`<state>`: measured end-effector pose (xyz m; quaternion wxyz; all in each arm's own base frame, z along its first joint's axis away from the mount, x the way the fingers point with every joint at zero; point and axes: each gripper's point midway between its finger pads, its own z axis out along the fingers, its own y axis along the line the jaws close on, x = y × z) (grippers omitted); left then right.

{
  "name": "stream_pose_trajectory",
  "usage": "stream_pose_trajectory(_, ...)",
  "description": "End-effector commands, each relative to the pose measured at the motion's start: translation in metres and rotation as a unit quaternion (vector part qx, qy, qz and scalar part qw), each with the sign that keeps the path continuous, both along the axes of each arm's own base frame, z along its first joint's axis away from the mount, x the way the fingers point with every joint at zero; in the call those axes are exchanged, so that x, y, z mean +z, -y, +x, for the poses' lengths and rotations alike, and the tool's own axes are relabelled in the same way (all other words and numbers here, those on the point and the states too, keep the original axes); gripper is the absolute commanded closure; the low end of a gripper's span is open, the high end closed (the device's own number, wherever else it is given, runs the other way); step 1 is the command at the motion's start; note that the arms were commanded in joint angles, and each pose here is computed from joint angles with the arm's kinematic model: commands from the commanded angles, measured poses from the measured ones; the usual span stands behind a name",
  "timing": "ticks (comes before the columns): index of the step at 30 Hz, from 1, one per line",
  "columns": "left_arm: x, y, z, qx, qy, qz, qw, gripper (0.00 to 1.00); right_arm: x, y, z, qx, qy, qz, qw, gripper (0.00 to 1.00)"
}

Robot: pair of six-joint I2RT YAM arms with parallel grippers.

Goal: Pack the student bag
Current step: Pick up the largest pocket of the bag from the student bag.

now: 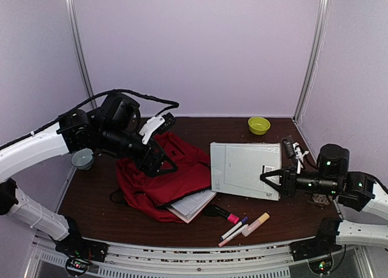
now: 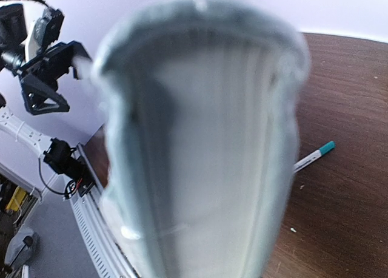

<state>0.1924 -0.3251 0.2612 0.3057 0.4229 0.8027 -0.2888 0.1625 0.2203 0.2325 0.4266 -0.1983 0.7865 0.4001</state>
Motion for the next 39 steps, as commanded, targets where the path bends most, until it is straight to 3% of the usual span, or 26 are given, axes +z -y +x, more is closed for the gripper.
stream_pose_trajectory(1, 0.001, -0.005, 0.012, 0.043, 0.055, 0.014, 0.997, 0.13, 0.044, 0.029, 0.028, -0.113, 0.065, 0.053, 0.990, 1.00)
stream_pose_trajectory(9, -0.020, 0.007, -0.019, -0.004, 0.070, 0.067, 0.995, 0.13, 0.039, 0.061, 0.040, -0.200, 0.065, 0.041, 0.977, 1.00)
stream_pose_trajectory(15, -0.049, 0.012, -0.042, -0.045, 0.048, 0.130, 0.989, 0.13, 0.040, 0.062, 0.042, -0.207, 0.063, 0.042, 0.975, 1.00)
stream_pose_trajectory(23, -0.078, 0.016, -0.030, -0.011, 0.053, 0.185, 0.981, 0.13, 0.039, 0.060, 0.039, -0.199, 0.055, 0.049, 0.977, 1.00)
stream_pose_trajectory(30, -0.104, 0.040, -0.024, -0.027, 0.048, 0.209, 0.976, 0.22, 0.037, 0.069, 0.037, -0.212, 0.054, 0.047, 0.975, 1.00)
stream_pose_trajectory(32, -0.115, 0.040, -0.016, -0.015, 0.057, 0.230, 0.971, 0.27, 0.036, 0.070, 0.036, -0.214, 0.052, 0.046, 0.974, 1.00)
stream_pose_trajectory(34, -0.121, 0.036, -0.007, 0.004, 0.071, 0.251, 0.965, 0.38, 0.034, 0.070, 0.036, -0.215, 0.050, 0.043, 0.974, 1.00)
stream_pose_trajectory(37, -0.122, 0.027, 0.006, 0.034, 0.099, 0.273, 0.956, 0.72, 0.032, 0.070, 0.036, -0.214, 0.048, 0.041, 0.975, 1.00)
stream_pose_trajectory(39, -0.121, 0.024, 0.011, 0.041, 0.111, 0.278, 0.953, 0.89, 0.032, 0.070, 0.036, -0.213, 0.046, 0.042, 0.975, 1.00)
